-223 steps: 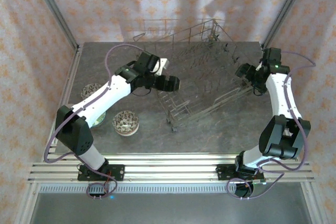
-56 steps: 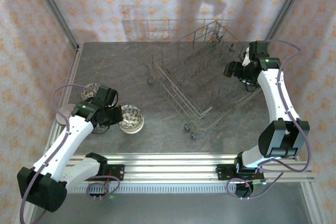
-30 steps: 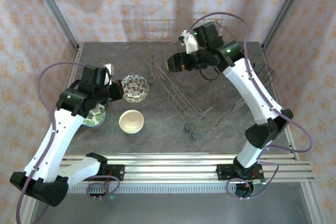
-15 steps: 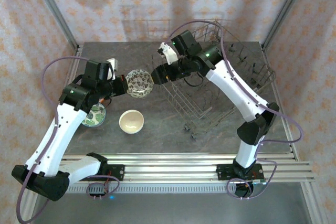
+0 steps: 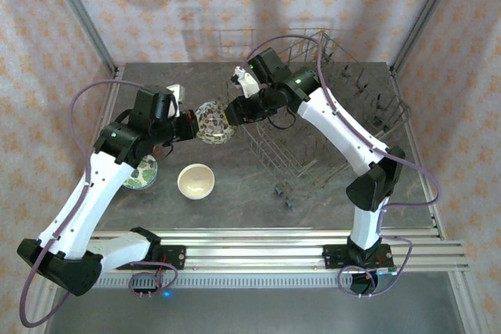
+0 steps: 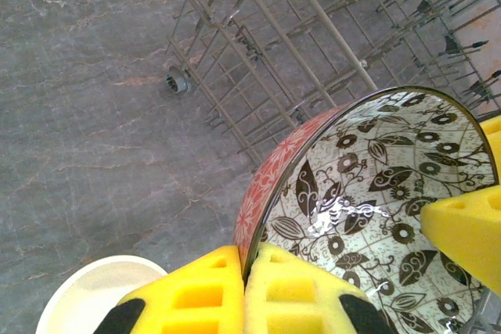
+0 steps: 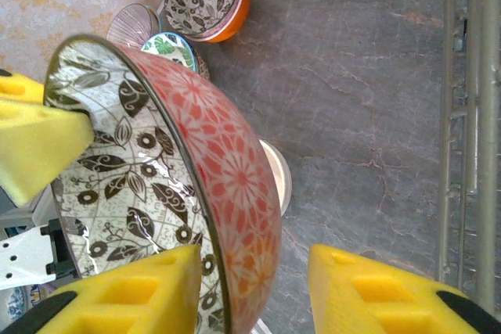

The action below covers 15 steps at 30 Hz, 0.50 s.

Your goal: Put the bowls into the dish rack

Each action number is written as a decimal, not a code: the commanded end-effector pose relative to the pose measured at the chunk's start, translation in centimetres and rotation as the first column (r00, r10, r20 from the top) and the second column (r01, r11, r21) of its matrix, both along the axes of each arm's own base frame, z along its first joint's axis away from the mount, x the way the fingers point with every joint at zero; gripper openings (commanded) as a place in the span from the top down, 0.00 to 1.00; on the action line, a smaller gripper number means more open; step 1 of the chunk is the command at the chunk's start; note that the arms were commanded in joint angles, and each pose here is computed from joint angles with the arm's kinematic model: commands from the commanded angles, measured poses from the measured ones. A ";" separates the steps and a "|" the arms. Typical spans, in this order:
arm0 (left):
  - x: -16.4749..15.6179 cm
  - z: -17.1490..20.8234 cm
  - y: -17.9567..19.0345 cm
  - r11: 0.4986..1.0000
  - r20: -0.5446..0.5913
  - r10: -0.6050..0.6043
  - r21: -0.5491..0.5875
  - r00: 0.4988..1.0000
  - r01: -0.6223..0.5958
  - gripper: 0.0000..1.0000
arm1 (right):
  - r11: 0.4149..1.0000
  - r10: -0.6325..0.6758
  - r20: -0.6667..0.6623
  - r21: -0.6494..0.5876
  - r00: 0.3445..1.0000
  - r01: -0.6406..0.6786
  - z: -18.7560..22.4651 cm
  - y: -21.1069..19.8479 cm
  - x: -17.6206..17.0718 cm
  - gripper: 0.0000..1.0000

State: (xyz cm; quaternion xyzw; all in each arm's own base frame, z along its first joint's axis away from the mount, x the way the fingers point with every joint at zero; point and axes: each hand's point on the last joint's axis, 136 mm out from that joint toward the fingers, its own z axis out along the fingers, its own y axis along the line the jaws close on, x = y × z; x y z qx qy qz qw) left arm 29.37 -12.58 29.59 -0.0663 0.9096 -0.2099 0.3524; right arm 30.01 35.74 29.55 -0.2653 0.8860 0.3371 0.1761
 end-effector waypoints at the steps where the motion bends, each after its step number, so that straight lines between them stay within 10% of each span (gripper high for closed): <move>1: 1.0 2.8 0.1 0.999 0.097 0.039 -0.010 0.995 -0.038 1.00 | 1.000 -0.023 0.046 0.011 0.999 0.023 1.0 0.0 0.5 0.60; 15: 0.9 2.6 -0.9 0.999 0.089 0.036 0.016 0.995 -0.037 1.00 | 0.999 -0.041 0.063 0.000 0.997 0.041 1.1 -0.5 0.5 0.83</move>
